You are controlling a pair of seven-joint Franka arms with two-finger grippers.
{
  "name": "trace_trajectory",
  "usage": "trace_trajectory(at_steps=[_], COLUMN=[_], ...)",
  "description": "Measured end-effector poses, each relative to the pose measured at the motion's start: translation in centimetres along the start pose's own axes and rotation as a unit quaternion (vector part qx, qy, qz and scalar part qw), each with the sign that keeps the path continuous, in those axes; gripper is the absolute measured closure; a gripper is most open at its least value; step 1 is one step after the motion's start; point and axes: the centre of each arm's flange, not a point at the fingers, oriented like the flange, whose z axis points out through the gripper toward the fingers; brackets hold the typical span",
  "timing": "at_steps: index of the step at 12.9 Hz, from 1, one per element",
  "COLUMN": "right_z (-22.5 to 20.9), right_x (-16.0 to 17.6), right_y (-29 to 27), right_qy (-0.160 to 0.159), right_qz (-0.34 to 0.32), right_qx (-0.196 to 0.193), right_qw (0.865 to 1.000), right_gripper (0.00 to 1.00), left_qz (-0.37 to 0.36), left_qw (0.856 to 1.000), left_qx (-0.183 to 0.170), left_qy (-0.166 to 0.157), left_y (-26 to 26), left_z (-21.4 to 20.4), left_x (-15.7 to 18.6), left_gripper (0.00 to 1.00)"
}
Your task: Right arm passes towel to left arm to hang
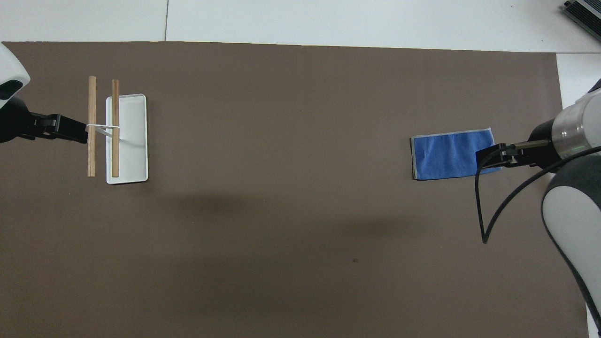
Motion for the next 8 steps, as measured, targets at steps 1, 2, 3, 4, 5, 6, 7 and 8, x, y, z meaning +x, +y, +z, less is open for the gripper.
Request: trace_trajectory(at_steps=[1,2,3,4,5,6,7,8], right_z=[0.0,0.0,0.0,0.0,0.0,0.0,0.0,0.0], right_x=[0.0,0.0,0.0,0.0,0.0,0.0,0.0,0.0], right_y=[0.0,0.0,0.0,0.0,0.2,0.5,0.9,1.2], right_qy=[0.0,0.0,0.0,0.0,0.0,0.0,0.0,0.0], right_qz=[0.0,0.0,0.0,0.0,0.001,0.005,0.009,0.011], right_qx=[0.0,0.0,0.0,0.0,0.0,0.0,0.0,0.0], right_qw=[1.0,1.0,1.0,1.0,1.0,1.0,1.0,1.0], right_gripper=[0.0,0.0,0.0,0.0,0.0,0.0,0.0,0.0], left_qz=[0.0,0.0,0.0,0.0,0.0,0.0,0.0,0.0], left_qw=[1.0,1.0,1.0,1.0,1.0,1.0,1.0,1.0], left_qx=[0.0,0.0,0.0,0.0,0.0,0.0,0.0,0.0], left_qy=[0.0,0.0,0.0,0.0,0.0,0.0,0.0,0.0], left_y=[0.0,0.0,0.0,0.0,0.0,0.0,0.0,0.0], left_z=[0.0,0.0,0.0,0.0,0.0,0.0,0.0,0.0], left_x=[0.0,0.0,0.0,0.0,0.0,0.0,0.0,0.0], left_gripper=[0.0,0.0,0.0,0.0,0.0,0.0,0.0,0.0])
